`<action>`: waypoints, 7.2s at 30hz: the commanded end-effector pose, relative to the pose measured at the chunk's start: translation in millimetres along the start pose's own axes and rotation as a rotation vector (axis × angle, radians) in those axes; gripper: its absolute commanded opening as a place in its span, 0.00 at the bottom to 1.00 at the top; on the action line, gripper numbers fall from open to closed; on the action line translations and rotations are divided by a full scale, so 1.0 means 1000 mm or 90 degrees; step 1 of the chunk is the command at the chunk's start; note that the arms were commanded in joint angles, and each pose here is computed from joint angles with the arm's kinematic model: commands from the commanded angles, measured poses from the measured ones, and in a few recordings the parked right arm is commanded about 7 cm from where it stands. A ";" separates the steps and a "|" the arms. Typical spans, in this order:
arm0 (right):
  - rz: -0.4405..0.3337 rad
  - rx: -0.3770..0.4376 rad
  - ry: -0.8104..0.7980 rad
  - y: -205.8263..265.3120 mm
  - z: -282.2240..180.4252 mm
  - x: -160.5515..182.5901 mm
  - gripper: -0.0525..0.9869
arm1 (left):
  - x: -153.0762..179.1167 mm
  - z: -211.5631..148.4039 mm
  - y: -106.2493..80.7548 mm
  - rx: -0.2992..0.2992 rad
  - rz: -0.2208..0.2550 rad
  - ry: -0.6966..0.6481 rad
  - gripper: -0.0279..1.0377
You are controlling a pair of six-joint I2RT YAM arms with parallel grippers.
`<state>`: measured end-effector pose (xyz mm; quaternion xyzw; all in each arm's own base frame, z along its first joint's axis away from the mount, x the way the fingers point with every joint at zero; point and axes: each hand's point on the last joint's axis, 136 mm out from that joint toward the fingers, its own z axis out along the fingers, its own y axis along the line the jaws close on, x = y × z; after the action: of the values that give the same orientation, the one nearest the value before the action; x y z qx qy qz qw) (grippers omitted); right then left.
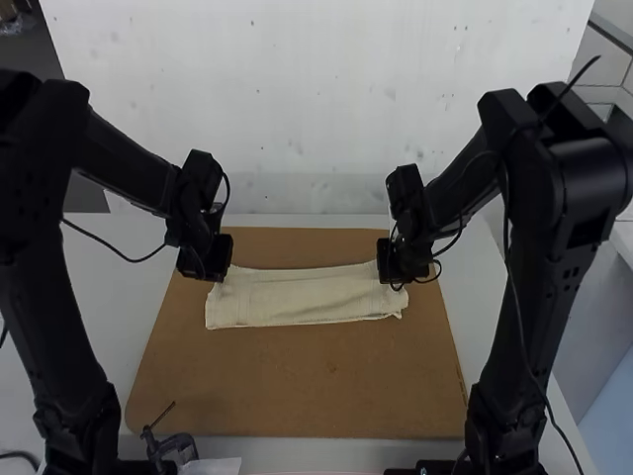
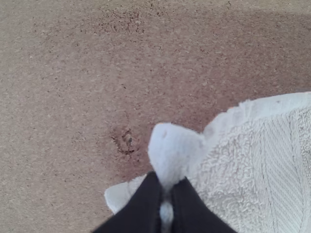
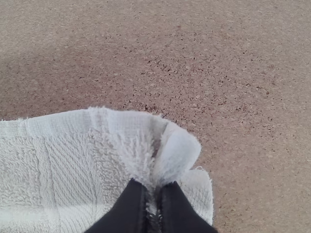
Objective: Fold the towel.
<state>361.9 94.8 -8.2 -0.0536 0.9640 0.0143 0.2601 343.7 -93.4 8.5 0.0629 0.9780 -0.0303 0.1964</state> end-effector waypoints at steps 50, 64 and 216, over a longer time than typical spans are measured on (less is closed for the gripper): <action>0.157 0.006 0.225 -0.039 0.012 0.028 0.06 | -0.062 -0.099 0.057 -0.049 -0.079 -0.196 0.97; 0.200 0.056 0.178 -0.152 -0.010 0.019 0.06 | -0.052 -0.099 0.055 -0.048 -0.076 -0.191 0.97; 0.133 -0.029 -0.242 -0.023 -0.183 -0.058 0.97 | -0.013 -0.146 0.085 -0.066 -0.087 -0.298 0.96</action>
<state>331.9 79.3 169.4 0.0450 0.9094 0.0758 0.4064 314.9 3.3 145.3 -0.0208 0.9102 -0.0050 0.4135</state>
